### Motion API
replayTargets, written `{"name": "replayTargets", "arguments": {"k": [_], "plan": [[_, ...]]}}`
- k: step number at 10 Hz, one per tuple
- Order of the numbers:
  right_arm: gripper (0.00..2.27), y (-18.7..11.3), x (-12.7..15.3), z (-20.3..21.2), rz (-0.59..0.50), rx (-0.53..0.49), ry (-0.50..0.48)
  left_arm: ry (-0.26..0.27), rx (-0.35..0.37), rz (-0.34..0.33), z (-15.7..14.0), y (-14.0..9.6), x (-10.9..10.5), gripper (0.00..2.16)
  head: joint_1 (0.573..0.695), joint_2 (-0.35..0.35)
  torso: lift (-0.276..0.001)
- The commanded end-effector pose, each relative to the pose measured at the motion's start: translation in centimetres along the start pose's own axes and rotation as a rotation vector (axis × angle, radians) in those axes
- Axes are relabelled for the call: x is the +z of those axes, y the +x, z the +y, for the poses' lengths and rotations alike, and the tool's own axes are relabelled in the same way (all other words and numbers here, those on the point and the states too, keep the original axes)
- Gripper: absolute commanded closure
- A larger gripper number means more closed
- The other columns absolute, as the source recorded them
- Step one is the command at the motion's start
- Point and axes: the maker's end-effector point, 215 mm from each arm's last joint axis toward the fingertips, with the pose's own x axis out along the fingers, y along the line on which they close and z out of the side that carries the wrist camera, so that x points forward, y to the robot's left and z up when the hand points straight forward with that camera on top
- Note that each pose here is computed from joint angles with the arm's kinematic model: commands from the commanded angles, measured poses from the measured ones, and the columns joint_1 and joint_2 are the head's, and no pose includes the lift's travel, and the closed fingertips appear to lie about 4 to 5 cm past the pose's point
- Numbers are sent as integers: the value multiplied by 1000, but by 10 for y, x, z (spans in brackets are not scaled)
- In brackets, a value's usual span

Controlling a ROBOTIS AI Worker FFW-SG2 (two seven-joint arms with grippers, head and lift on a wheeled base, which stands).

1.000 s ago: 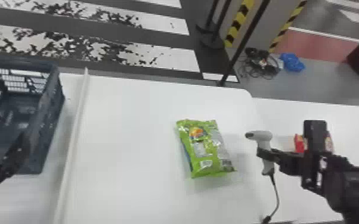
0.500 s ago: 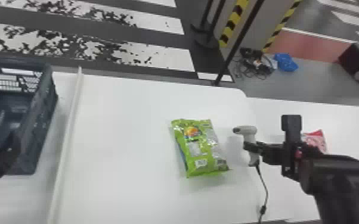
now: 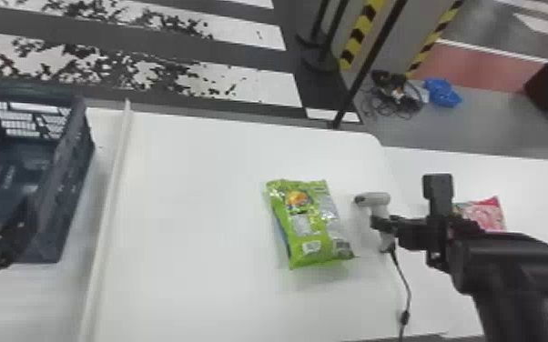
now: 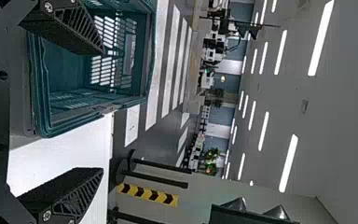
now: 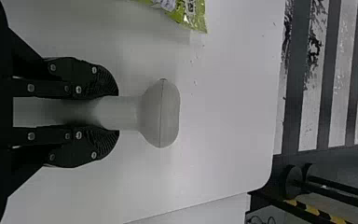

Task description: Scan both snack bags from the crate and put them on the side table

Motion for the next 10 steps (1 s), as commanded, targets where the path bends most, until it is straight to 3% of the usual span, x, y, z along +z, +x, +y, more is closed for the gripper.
{"name": "replayTargets", "arguments": {"k": [1, 3, 4, 8, 10], "plan": [[934, 1, 1, 3, -11, 5, -4, 0, 0, 0, 0, 0, 0, 103, 695, -289, -87], [259, 1, 0, 3, -11, 7, 2, -2, 1, 1, 0, 0, -1, 103, 695, -285, -87], [80, 0, 0, 2, -14, 7, 9, -2, 1, 1, 0, 0, -1, 103, 695, -285, -87], [87, -44, 17, 7, -117, 43, 86, -4, 6, 6, 2, -1, -3, 107, 695, -290, -87], [151, -65, 15, 38, -105, 210, 212, -4, 7, 7, 2, -1, -4, 107, 695, -272, -87]]}}
